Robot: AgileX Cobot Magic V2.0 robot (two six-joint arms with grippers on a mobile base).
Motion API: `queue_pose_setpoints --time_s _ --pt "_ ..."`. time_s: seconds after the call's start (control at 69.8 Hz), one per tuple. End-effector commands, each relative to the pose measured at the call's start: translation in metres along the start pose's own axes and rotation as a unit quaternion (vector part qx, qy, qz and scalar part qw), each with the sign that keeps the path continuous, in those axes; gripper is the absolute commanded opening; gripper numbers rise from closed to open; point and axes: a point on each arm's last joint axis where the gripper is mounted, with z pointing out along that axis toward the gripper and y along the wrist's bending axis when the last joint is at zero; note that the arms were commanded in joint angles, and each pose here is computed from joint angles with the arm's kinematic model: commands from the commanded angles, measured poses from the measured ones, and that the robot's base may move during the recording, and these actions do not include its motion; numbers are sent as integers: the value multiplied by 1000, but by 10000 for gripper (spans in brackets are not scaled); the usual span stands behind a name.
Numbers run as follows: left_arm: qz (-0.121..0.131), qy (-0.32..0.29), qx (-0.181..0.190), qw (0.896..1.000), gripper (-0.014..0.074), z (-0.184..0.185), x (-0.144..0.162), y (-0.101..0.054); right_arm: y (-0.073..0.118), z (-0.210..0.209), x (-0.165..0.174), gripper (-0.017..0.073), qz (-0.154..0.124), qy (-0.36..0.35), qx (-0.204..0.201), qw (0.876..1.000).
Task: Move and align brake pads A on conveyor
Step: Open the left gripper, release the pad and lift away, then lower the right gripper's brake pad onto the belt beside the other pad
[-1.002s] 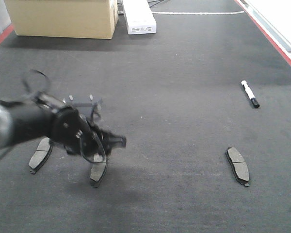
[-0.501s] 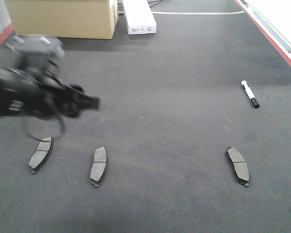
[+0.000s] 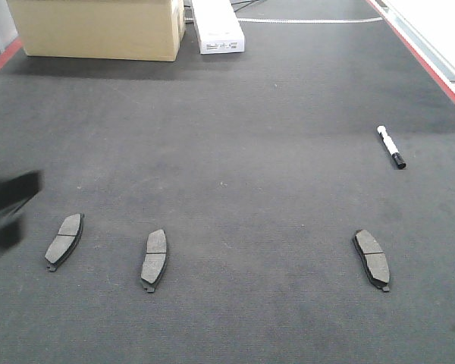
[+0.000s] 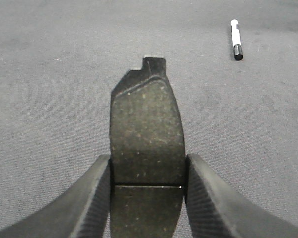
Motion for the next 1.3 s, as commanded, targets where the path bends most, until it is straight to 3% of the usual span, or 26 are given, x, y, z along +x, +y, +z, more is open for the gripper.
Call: queue_pose_setpoints --time_s 0.0,0.272,1.289 --pt "35 -79 22 996 409 -18 3 1 1 -5 -17 -2 -6 -60 -3 998" --pt "37 -171 57 983 409 -42 33 3 1 -5 -17 -2 -6 -60 -3 998" --pt "37 -166 57 984 409 -40 40 4 0 -6 -17 -2 -8 -63 -2 998"
